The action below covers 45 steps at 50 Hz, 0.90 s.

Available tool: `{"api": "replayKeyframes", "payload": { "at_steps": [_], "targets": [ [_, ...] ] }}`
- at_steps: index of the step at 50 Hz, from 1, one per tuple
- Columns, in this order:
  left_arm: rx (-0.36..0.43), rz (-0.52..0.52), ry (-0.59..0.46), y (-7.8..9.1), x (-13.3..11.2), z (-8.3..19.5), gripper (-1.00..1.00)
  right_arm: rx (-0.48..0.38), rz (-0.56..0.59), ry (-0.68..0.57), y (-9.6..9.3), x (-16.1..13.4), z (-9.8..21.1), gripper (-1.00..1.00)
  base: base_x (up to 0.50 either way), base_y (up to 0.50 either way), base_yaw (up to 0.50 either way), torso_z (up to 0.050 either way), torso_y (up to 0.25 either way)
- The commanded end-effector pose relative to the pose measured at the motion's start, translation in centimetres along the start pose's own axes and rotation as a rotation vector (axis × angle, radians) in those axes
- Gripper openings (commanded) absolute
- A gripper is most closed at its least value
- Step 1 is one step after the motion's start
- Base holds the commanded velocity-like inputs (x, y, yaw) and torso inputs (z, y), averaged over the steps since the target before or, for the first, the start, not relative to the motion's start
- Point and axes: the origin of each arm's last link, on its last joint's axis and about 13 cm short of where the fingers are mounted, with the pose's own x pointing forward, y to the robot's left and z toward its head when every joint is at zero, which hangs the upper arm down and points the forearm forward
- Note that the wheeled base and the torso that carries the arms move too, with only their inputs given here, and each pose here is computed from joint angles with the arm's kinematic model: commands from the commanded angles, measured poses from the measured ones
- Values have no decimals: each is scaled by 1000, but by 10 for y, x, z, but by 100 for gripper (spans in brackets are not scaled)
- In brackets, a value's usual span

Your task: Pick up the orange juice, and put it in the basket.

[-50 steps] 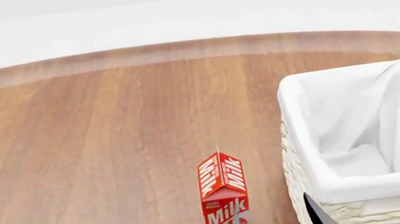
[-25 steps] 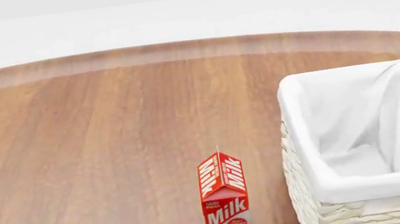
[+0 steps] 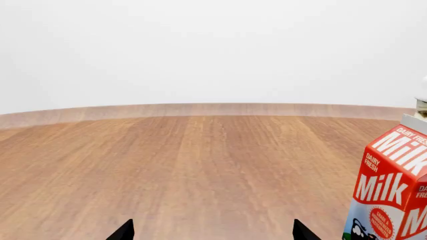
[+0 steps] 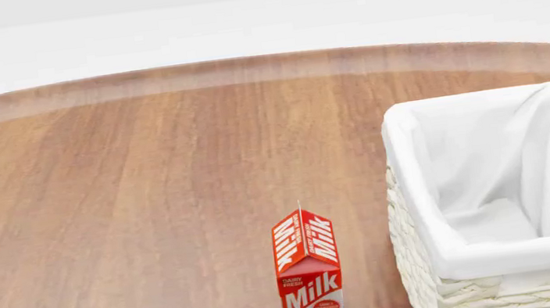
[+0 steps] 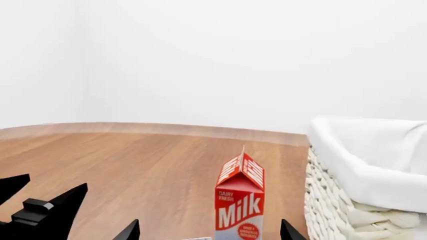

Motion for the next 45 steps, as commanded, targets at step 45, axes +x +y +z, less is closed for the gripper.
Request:
{"api": "replayKeyframes", "payload": {
  "at_steps": [45],
  "targets": [
    [0,0,0,0,0,0,100,12,43,90,9,-4,-31,100,0,0,0,0,0]
  ]
}}
